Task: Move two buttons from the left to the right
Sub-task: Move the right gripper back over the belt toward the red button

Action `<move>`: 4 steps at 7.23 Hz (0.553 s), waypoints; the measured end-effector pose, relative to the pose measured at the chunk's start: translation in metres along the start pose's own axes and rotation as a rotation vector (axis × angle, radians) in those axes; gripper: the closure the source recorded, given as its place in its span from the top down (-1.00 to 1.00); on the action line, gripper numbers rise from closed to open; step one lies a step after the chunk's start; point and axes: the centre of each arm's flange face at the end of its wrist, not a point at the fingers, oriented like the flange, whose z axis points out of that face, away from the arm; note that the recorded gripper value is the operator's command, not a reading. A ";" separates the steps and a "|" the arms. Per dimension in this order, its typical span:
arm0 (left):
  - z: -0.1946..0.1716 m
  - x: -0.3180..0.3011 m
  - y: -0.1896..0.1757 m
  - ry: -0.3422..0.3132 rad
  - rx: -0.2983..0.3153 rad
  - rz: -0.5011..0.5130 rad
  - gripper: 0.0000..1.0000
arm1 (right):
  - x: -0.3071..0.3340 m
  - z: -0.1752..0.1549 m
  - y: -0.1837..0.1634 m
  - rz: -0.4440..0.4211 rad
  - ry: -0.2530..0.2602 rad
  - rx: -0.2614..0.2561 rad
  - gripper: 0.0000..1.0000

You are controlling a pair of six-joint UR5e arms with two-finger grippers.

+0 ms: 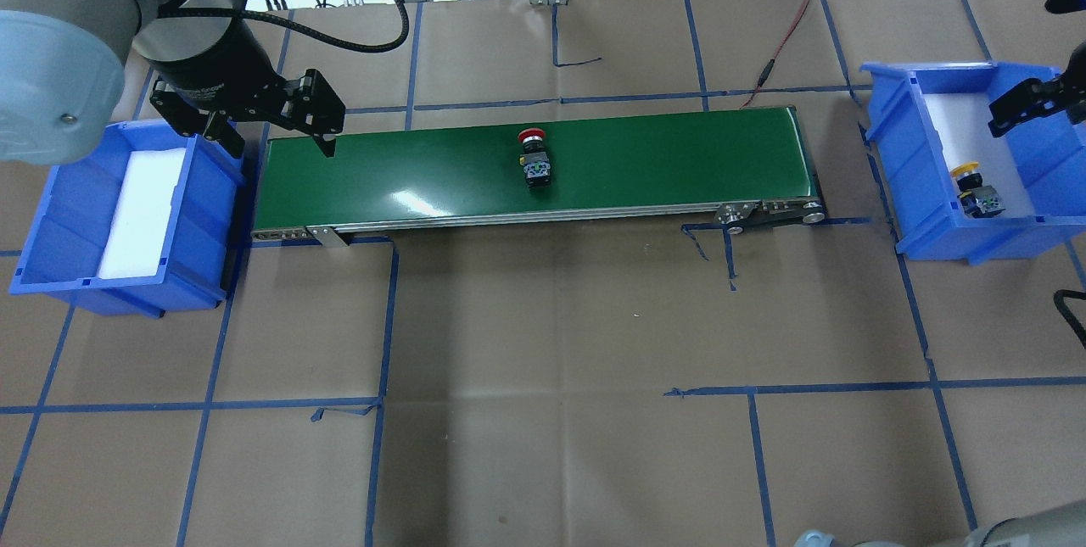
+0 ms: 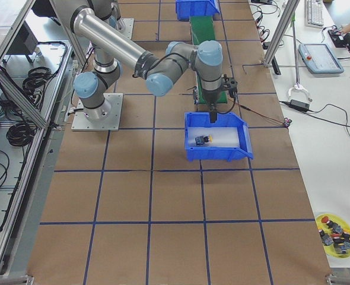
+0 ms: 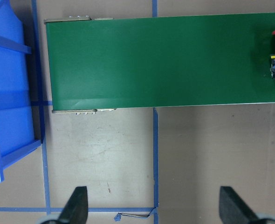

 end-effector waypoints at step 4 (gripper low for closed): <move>0.000 0.000 0.000 0.000 0.001 -0.001 1.00 | -0.159 -0.061 -0.015 0.043 -0.028 -0.030 0.99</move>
